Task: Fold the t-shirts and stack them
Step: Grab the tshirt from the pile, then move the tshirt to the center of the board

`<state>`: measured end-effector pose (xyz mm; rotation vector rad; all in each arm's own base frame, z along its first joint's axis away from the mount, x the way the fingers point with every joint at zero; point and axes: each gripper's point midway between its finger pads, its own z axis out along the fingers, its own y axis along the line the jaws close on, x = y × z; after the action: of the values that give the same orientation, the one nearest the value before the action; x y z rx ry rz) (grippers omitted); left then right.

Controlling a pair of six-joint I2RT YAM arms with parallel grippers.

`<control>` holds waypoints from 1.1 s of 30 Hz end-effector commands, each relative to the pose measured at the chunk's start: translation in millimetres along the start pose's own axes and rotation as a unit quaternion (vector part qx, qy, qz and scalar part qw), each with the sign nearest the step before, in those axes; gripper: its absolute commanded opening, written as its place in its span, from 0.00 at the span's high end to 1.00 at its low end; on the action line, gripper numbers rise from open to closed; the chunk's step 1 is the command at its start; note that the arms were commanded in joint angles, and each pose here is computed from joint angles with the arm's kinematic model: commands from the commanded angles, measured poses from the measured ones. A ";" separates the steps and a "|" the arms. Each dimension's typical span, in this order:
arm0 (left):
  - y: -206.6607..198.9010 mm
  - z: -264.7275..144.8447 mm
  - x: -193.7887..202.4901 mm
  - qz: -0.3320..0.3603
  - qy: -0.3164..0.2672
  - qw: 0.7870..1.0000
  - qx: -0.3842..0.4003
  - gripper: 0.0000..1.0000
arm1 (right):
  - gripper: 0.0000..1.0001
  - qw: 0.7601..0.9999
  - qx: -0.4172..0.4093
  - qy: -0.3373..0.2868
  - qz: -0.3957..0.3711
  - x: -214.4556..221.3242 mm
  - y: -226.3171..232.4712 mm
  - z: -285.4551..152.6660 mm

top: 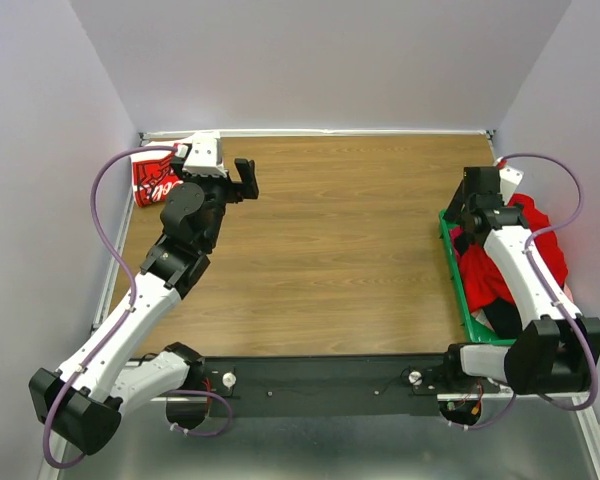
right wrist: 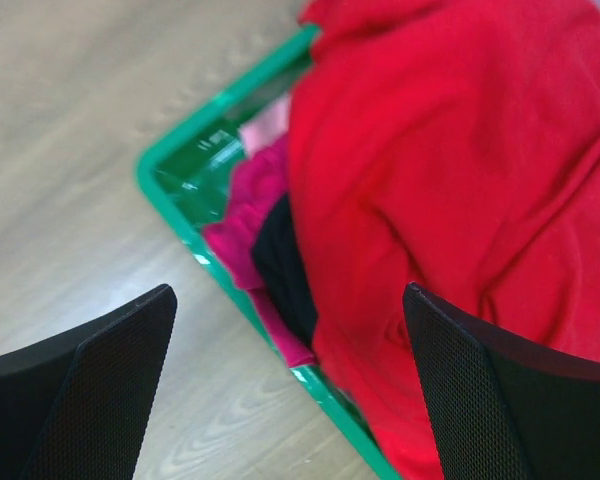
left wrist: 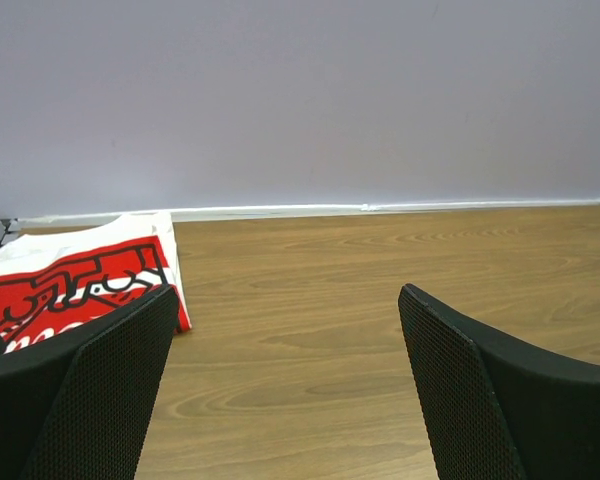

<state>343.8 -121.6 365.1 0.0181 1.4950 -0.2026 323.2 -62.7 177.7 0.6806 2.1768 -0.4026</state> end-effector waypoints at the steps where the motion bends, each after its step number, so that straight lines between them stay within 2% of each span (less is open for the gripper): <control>1: -1.3 -5.4 -10.8 0.001 -0.016 1.000 0.011 0.02 | 0.00 0.998 0.058 0.022 0.011 17.3 -24.1 12.5; 7: 2.9 -10.2 -15.8 0.001 -0.025 1.000 0.004 0.02 | 0.01 0.995 0.078 0.064 0.023 37.6 -41.0 30.4; 11: 2.2 -11.3 -18.1 0.000 -0.028 1.000 0.007 0.02 | 0.16 0.993 0.073 0.089 0.014 47.9 -37.3 39.0; 14: 1.9 -12.0 -18.8 -0.001 -0.028 1.000 0.009 0.02 | 0.53 0.994 0.057 0.097 0.008 48.5 -30.8 40.4; 15: 2.2 -12.0 -19.2 0.000 -0.029 1.000 0.008 0.02 | 0.69 0.994 0.055 0.095 0.007 45.8 -30.7 39.0; 16: 2.5 -12.3 -19.0 -0.001 -0.029 1.000 0.007 0.02 | 0.97 0.995 0.052 0.090 0.005 41.2 -30.7 36.6; 17: 3.5 -12.6 -19.6 -0.001 -0.030 1.000 0.005 0.02 | 1.00 0.996 0.044 0.073 0.014 23.6 -29.7 26.6; 19: 3.9 -13.0 -19.4 -0.001 -0.030 1.000 0.004 0.02 | 1.00 0.998 0.027 0.047 0.020 -4.4 -26.6 10.4; 22: 3.0 -13.0 -20.1 -0.002 -0.030 1.000 0.006 0.02 | 0.99 0.998 -0.026 -0.025 0.055 -76.0 -19.5 -39.5; 25: 1.9 -13.4 -20.6 -0.003 -0.031 0.999 0.010 0.02 | 1.00 0.981 -0.124 -0.110 0.104 -153.8 -0.4 -101.9; 26: 1.2 -13.8 -20.7 -0.003 -0.031 0.999 0.012 0.02 | 1.00 0.963 -0.199 -0.142 0.111 -188.4 18.2 -137.2; 28: 0.7 -14.5 -22.1 -0.005 -0.033 0.999 0.014 0.02 | 1.00 0.932 -0.298 -0.179 0.107 -222.1 44.2 -177.3; 29: 0.9 -15.2 -23.2 -0.005 -0.034 0.999 0.014 0.02 | 1.00 0.895 -0.399 -0.179 0.084 -227.4 71.8 -211.3; 31: 1.6 -15.5 -23.7 -0.005 -0.035 0.999 0.012 0.02 | 1.00 0.838 -0.501 -0.198 0.088 -250.1 95.4 -257.4; 32: 1.6 -16.6 -25.3 -0.006 -0.037 0.999 0.013 0.02 | 1.00 0.784 -0.579 -0.216 0.062 -257.1 111.1 -296.1; 33: 2.8 -17.3 -26.1 -0.007 -0.038 0.999 0.010 0.02 | 1.00 0.760 -0.607 -0.223 0.056 -262.2 118.2 -313.5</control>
<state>331.8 -116.0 382.4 0.0168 1.4462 -0.2167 361.3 2.8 509.8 0.3739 1.5875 0.3552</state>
